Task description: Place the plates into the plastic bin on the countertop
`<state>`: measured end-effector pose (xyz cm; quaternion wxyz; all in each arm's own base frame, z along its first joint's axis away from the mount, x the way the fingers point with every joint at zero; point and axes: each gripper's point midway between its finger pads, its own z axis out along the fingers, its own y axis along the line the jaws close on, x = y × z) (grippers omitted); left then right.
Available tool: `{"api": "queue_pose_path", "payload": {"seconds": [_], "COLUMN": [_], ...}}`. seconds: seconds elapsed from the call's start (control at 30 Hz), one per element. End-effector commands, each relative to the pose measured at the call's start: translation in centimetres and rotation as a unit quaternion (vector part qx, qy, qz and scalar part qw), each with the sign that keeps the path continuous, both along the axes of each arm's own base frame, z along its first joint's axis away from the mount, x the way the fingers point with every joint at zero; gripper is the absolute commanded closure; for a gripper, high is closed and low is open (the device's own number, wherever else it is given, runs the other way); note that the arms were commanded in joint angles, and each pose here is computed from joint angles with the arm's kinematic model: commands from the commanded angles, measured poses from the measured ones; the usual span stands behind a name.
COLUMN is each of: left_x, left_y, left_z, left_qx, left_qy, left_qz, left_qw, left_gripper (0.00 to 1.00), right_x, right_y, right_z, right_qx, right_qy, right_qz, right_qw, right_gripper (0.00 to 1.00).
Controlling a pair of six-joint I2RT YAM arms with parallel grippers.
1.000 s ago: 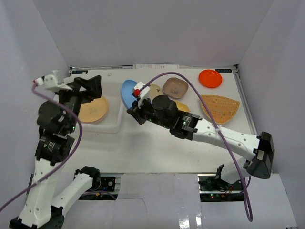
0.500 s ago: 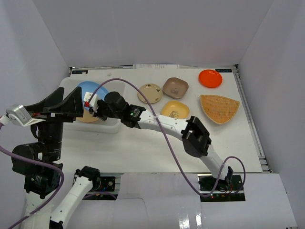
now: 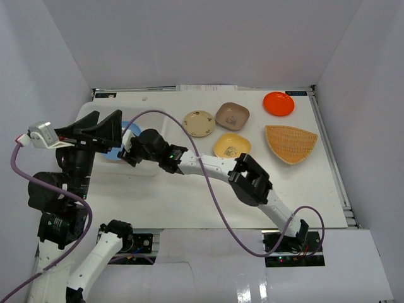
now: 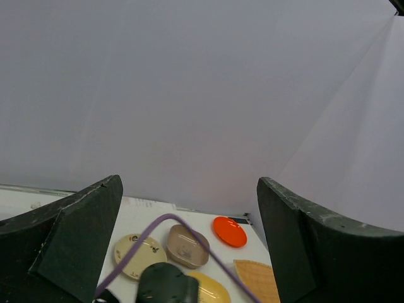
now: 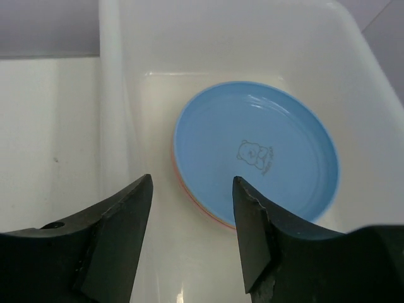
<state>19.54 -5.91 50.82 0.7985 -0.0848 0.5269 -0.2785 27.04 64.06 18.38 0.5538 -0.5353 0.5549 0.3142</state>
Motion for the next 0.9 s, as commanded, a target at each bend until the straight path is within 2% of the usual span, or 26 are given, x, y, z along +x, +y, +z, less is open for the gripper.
{"api": "queue_pose_path", "payload": {"seconds": [0.0, 0.07, 0.1, 0.13, 0.17, 0.2, 0.23, 0.27, 0.3, 0.37, 0.4, 0.43, 0.47, 0.5, 0.53, 0.57, 0.6, 0.63, 0.7, 0.73, 0.83, 0.87], "left_x": [1.6, 3.7, 4.2, 5.6, 6.3, 6.9, 6.9, 8.2, 8.5, 8.8, 9.0, 8.8, 8.8, 8.1, 7.7, 6.4, 6.2, 5.6, 4.0, 3.4, 1.8, 1.4], "left_y": [-1.9, -3.6, -4.9, -6.2, -7.2, -8.2, -9.8, -11.0, -11.9, -13.7, -15.0, -15.9, -16.5, -18.4, -19.3, -21.0, -22.0, -22.8, -24.5, -24.8, -25.0, -25.0], "left_z": [-0.7, -2.7, -3.6, -5.2, -6.6, -7.8, -9.0, -11.3, -12.5, -14.4, -16.7, -17.4, -18.1, -19.2, -19.6, -20.0, -20.9, -21.4, -22.7, -23.5, -24.8, -24.8], "left_qx": [0.010, 0.015, 0.023, 0.018, 0.020, 0.021, 0.025, 0.018, 0.015, 0.011, 0.009, 0.015, 0.022, 0.043, 0.054, 0.071, 0.094, 0.106, 0.134, 0.142, 0.165, 0.168], "left_qy": [0.036, 0.079, 0.094, 0.126, 0.145, 0.164, 0.180, 0.212, 0.227, 0.245, 0.274, 0.281, 0.286, 0.294, 0.294, 0.293, 0.293, 0.295, 0.296, 0.303, 0.310, 0.310], "left_qz": [-0.038, -0.064, -0.096, -0.119, -0.139, -0.161, -0.202, -0.222, -0.242, -0.288, -0.307, -0.320, -0.324, -0.343, -0.351, -0.373, -0.383, -0.395, -0.428, -0.438, -0.454, -0.456], "left_qw": [0.999, 0.995, 0.991, 0.985, 0.979, 0.973, 0.962, 0.952, 0.943, 0.926, 0.911, 0.905, 0.901, 0.891, 0.887, 0.877, 0.871, 0.864, 0.843, 0.835, 0.819, 0.817], "left_gripper": [0.02, 0.02, 0.02, 0.02, 0.02, 0.02, 0.02, 0.02, 0.02, 0.02, 0.02, 0.02, 0.02, 0.02, 0.02, 0.02, 0.02, 0.02, 0.02, 0.02, 0.02, 0.02], "right_x": [-0.4, 0.5, 0.0, 1.2, 2.4, 2.2, 4.1, 5.3, 5.0, 7.4, 6.7, 6.7, 7.1, 6.3, 6.3, 5.3, 5.1, 4.9, 4.1, 3.7, 3.2, 3.4], "right_y": [-5.8, -9.3, -12.4, -14.8, -17.3, -20.8, -24.5, -27.8, -31.4, -40.0, -43.4, -46.2, -51.4, -54.0, -58.1, -60.0, -61.4, -64.1, -66.1, -68.0, -69.9, -69.6], "right_z": [16.3, 17.7, 20.8, 17.5, 16.8, 19.1, 14.6, 13.3, 15.0, 8.7, 9.8, 8.8, 5.0, 5.5, 4.7, 2.8, 2.0, 1.2, -1.8, -2.8, -5.6, -6.8], "right_qx": [0.176, 0.207, 0.236, 0.211, 0.216, 0.248, 0.220, 0.222, 0.266, 0.240, 0.273, 0.296, 0.280, 0.306, 0.315, 0.309, 0.310, 0.320, 0.318, 0.333, 0.344, 0.343], "right_qy": [-0.023, -0.004, -0.005, 0.016, 0.038, 0.048, 0.076, 0.095, 0.126, 0.174, 0.180, 0.201, 0.208, 0.204, 0.195, 0.200, 0.202, 0.202, 0.228, 0.234, 0.264, 0.289], "right_qz": [-0.020, -0.055, -0.071, -0.108, -0.159, -0.186, -0.241, -0.296, -0.324, -0.444, -0.464, -0.491, -0.556, -0.573, -0.615, -0.637, -0.650, -0.675, -0.696, -0.714, -0.723, -0.715], "right_qw": [0.984, 0.977, 0.969, 0.971, 0.963, 0.949, 0.942, 0.924, 0.899, 0.846, 0.823, 0.794, 0.755, 0.733, 0.696, 0.678, 0.664, 0.633, 0.602, 0.569, 0.539, 0.537], "right_gripper": [0.43, 0.44, 0.45, 0.45, 0.46, 0.47, 0.47, 0.47, 0.47, 0.47, 0.46, 0.45, 0.42, 0.36, 0.32, 0.26, 0.25, 0.25, 0.24, 0.24, 0.23, 0.18]}}
